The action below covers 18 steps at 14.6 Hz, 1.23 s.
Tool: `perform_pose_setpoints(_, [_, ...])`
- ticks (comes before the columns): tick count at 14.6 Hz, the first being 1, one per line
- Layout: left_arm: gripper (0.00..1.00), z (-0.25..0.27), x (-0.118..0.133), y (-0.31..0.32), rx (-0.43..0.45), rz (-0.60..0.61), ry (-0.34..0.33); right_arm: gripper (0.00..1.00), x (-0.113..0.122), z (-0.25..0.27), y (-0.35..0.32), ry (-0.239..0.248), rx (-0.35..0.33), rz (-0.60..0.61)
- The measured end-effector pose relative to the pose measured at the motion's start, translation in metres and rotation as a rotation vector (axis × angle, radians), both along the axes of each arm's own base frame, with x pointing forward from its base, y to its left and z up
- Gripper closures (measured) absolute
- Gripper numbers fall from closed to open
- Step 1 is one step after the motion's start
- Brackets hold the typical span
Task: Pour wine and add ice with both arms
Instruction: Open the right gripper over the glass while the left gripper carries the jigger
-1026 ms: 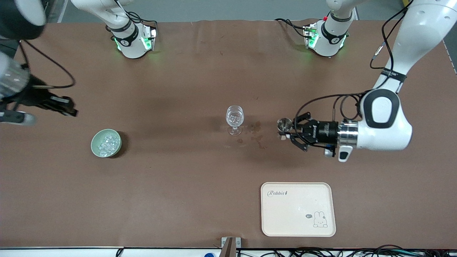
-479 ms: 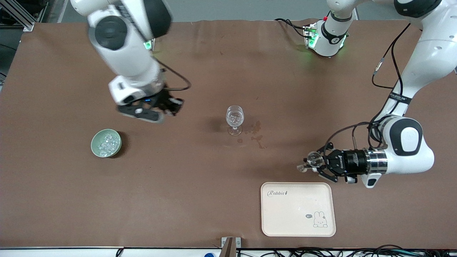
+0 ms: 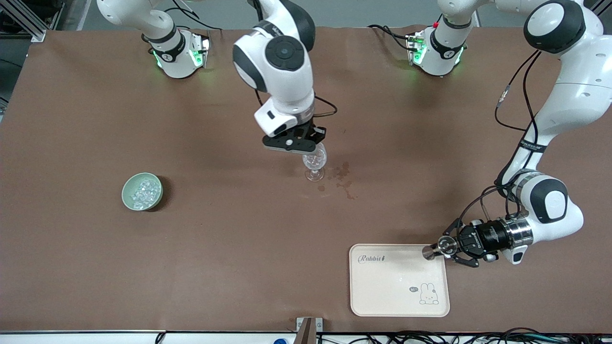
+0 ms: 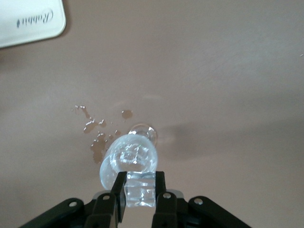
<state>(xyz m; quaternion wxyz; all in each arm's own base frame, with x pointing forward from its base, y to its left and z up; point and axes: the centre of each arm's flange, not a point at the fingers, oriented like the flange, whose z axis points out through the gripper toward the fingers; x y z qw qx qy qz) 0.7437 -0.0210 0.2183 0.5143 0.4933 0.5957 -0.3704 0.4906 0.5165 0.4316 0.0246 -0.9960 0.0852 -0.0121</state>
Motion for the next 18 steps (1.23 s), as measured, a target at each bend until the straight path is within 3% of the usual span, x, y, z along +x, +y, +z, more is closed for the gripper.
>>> perform_pose_setpoints(8, [0.79,-0.042,0.008,0.002,0.080,0.125,0.033,0.72,-0.011,-0.033,0.025,-0.008,-0.001,0.004])
perform_pose_setpoints(13, [0.79,-0.078,0.007,0.002,0.068,0.143,0.067,0.72,-0.009,-0.041,0.026,-0.005,-0.008,0.003])
perform_pose_setpoints(18, [0.79,-0.107,0.002,0.003,0.058,0.156,0.099,0.64,-0.009,-0.041,0.026,-0.005,-0.007,0.003])
